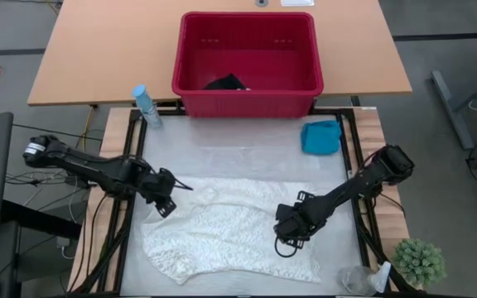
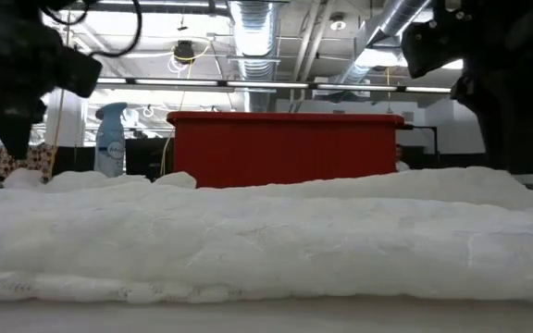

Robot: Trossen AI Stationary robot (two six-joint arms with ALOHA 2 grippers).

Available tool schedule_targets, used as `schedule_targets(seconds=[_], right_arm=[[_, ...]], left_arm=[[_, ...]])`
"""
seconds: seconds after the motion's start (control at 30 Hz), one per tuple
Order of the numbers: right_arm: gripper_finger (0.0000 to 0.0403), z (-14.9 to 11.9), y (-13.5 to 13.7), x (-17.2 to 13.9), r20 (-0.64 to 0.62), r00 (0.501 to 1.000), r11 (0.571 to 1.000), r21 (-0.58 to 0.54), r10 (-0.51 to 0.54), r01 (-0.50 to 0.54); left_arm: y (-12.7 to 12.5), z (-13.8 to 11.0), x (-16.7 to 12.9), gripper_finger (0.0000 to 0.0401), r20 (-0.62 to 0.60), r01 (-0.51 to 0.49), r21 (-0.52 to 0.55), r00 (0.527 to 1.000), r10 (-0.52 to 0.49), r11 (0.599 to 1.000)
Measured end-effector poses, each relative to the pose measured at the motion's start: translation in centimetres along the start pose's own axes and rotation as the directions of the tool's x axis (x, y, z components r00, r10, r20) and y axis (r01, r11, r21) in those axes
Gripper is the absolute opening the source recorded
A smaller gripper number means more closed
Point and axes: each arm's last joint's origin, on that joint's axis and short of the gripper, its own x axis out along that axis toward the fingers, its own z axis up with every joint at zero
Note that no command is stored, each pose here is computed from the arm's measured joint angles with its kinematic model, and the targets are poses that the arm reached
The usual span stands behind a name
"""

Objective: Fold laundry
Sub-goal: Fold the white blouse

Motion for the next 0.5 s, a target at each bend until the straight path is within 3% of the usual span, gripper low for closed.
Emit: schedule_targets(seconds=[0.1,0.2,0.37,0.5], right_arm=[[0.0205,-0.9,-0.1,-0.1,-0.047,0.998,0.999,0.01,-0.053,0.054],[0.0205,-1.6,-0.1,-0.2,-0.065,0.995,0.997,0.005,-0.082,0.083],[0.0205,-1.9,0.2,-0.5,-0.022,0.995,0.995,-0.013,-0.098,0.098],[0.0204,-1.9,-0.6,-1.6,0.069,0.987,0.983,0.128,-0.143,0.133]], left_arm=[[0.0,-0.4,-0.7,0.0123,0.044,0.027,0.005,0.999,-0.027,1.0],[0.1,-0.2,-1.4,0.0123,0.176,0.022,0.01,0.984,-0.023,1.0],[-0.2,0.8,-2.0,0.0123,0.421,-0.039,0.036,0.907,0.02,0.999],[-0.9,2.0,-1.9,0.0123,0.488,-0.019,0.102,0.872,-0.034,0.995]])
